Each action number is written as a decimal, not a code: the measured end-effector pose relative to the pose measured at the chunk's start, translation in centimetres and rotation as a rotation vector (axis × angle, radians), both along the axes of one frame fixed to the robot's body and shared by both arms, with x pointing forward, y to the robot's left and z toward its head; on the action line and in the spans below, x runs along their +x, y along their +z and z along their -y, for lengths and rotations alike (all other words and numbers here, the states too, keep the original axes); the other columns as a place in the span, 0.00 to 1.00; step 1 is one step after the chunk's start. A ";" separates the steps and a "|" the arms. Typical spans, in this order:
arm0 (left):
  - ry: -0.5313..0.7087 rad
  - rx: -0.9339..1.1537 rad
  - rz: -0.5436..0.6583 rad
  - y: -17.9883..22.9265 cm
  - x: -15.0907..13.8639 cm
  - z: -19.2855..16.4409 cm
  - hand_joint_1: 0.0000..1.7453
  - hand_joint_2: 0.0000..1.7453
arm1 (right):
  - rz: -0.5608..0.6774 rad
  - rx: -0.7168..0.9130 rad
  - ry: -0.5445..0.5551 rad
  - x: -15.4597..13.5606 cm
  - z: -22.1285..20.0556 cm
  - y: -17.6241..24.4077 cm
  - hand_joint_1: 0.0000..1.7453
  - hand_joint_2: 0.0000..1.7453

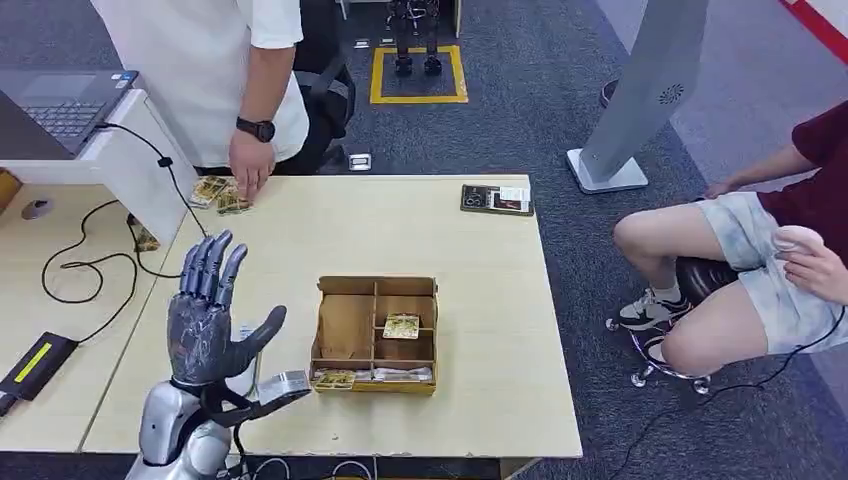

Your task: Pass the card to the sensor for recognition and then transmit it.

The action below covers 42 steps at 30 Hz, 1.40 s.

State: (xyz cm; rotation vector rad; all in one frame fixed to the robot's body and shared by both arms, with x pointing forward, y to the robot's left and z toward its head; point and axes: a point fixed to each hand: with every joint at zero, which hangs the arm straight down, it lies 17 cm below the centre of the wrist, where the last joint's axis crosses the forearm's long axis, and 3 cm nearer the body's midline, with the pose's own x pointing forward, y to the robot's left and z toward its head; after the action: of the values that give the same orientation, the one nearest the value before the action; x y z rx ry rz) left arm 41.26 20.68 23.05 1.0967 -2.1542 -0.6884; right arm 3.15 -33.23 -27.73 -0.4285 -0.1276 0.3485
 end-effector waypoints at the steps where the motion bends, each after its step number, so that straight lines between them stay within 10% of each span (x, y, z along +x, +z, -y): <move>1: -0.007 0.021 -0.008 -0.5 -0.2 0.0 0.00 1.00 | 0.000 0.001 -0.001 -0.1 0.1 0.0 0.00 1.00; 42: -0.320 -0.011 -0.327 -9.5 -10.8 0.5 0.00 1.00 | 0.001 -0.017 -0.070 -1.4 1.1 0.1 0.00 1.00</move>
State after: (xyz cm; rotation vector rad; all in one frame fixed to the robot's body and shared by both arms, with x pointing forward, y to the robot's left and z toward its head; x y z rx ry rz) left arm 30.48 20.22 13.56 0.5855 -2.0573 -0.9277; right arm 1.73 -34.29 -27.67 -0.4493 -0.1106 0.2801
